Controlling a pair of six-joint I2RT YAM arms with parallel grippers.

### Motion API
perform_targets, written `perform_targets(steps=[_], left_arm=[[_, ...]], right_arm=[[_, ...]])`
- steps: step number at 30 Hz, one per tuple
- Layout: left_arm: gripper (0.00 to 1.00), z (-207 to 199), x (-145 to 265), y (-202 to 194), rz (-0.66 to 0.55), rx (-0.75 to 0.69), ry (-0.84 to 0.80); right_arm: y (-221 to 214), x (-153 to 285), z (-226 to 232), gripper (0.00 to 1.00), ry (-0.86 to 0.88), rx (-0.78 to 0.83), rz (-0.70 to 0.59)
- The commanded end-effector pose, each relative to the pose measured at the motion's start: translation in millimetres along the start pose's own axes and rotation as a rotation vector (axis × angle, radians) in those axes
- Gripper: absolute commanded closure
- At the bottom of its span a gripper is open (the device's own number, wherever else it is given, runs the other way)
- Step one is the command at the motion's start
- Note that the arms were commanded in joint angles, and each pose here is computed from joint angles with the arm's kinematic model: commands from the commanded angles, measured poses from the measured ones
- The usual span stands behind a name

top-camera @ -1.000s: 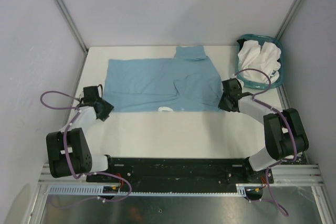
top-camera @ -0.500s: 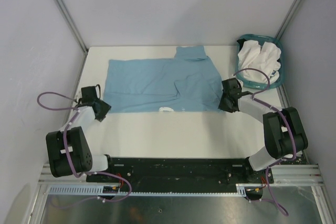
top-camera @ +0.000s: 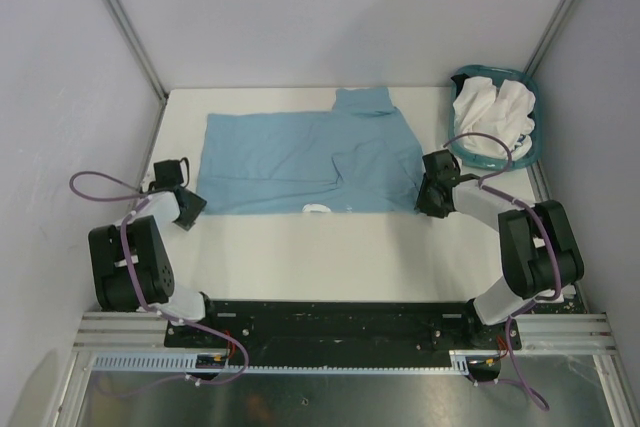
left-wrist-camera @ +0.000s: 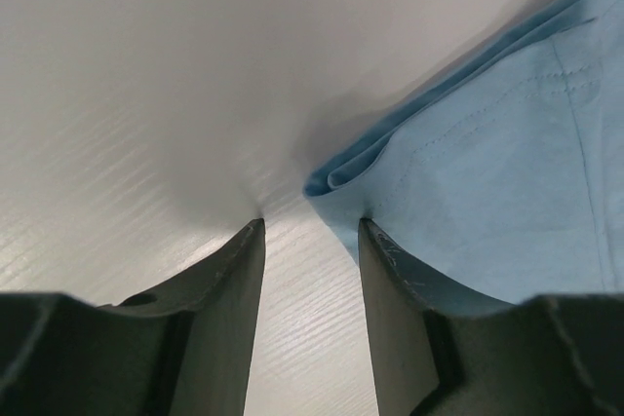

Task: Fold and stack the t-shirts
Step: Fold the flattened tshirt in 1/3 of the way

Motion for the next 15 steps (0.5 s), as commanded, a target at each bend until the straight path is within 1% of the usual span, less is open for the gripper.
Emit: perform_targets(steps=[1,6,10,13,15], left_arm=[[0.53,-8.6,-1.7,17.8,-0.071,-0.003,-0.006],[0.57,-12.6,2.6,19.8,-0.091,0.002,-0.042],[0.58,-13.7,13.3,20.4,-0.11,0.006,-0.08],[0.57,-10.6,20.1,17.4,-0.118,0.013,-0.098],[0.54,-8.1,22.6,16.2,-0.127,0.014,-0.099]], right_arm=[[8.2,-2.0,4.4,0.64,0.021,0.008,-0.012],[6.4,-4.5,3.7,0.64,0.022,0.006,-0.007],[5.5,-6.1,3.0,0.65,0.023,0.003,-0.004],[5.2,-6.5,3.1,0.65,0.025,0.003,-0.004],[5.5,-6.1,3.2,0.66,0.027,0.002,-0.005]])
Point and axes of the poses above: each gripper's point midway between its finger pads, its own x axis back along the fingers, its own z axis along the line the jaws close on, y = z × x, the point moved 8 cm from there along x, back along the fingers, and after that the axes turned 2 degrees about -x, right-handed, at the moved point
